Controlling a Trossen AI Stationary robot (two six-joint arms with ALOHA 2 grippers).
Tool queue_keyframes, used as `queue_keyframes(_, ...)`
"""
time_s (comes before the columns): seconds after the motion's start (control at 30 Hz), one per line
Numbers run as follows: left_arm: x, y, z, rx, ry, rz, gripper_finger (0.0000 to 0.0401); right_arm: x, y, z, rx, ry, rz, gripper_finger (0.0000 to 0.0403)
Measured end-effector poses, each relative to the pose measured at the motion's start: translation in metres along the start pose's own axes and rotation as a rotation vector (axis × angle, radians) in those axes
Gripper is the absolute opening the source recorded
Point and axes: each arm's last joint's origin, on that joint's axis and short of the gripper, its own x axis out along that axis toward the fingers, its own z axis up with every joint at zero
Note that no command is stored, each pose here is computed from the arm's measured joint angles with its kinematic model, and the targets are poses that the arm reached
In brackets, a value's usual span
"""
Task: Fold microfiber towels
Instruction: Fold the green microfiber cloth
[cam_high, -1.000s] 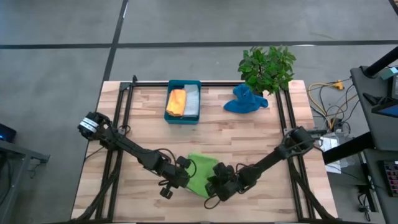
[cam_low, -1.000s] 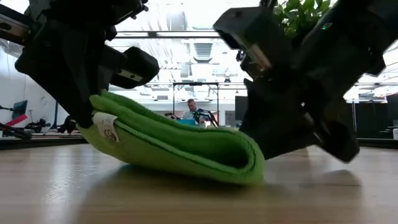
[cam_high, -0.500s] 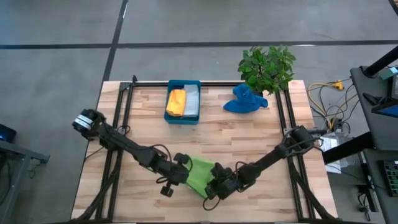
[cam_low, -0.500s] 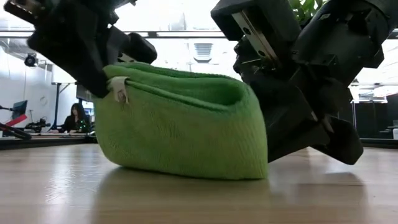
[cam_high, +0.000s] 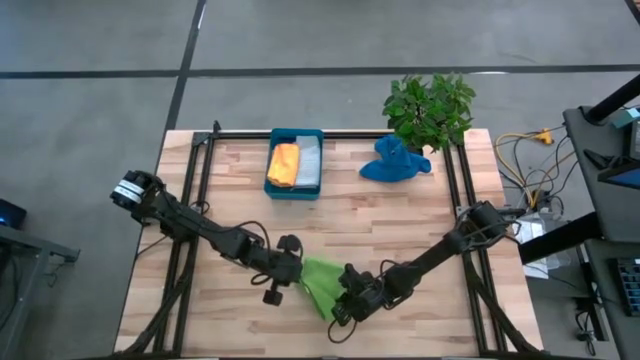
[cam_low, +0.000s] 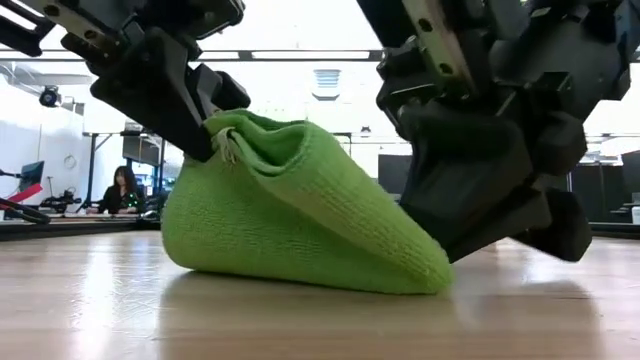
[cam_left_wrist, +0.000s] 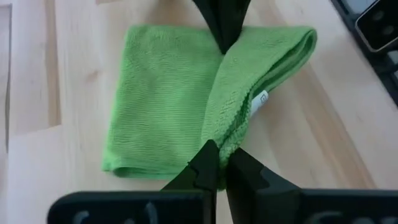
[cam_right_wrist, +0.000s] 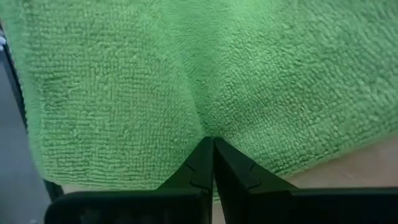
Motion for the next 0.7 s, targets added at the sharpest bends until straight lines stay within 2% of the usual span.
queue_keyframes(0.23,0.003,0.004,-0.004,-0.056,-0.029,0.003,0.0000,-0.030,0.008,0.010,-0.030,-0.067,-0.026,0.0009)
queue_keyframes(0.33,0.003,0.004,-0.003,-0.059,-0.036,0.006,0.0000,-0.044,0.013,0.011,-0.099,-0.123,-0.023,0.0009)
queue_keyframes(0.5,0.003,0.007,-0.002,-0.065,-0.039,0.012,0.0000,-0.060,0.035,0.006,-0.250,-0.233,0.124,0.0009)
queue_keyframes(0.6,0.003,0.009,-0.002,-0.072,-0.041,0.016,0.0000,-0.063,0.046,0.002,-0.254,-0.259,0.223,0.0009)
queue_keyframes(0.7,0.003,0.011,-0.002,-0.099,-0.041,0.016,0.0000,-0.065,0.049,-0.003,-0.263,-0.264,0.255,0.0020)
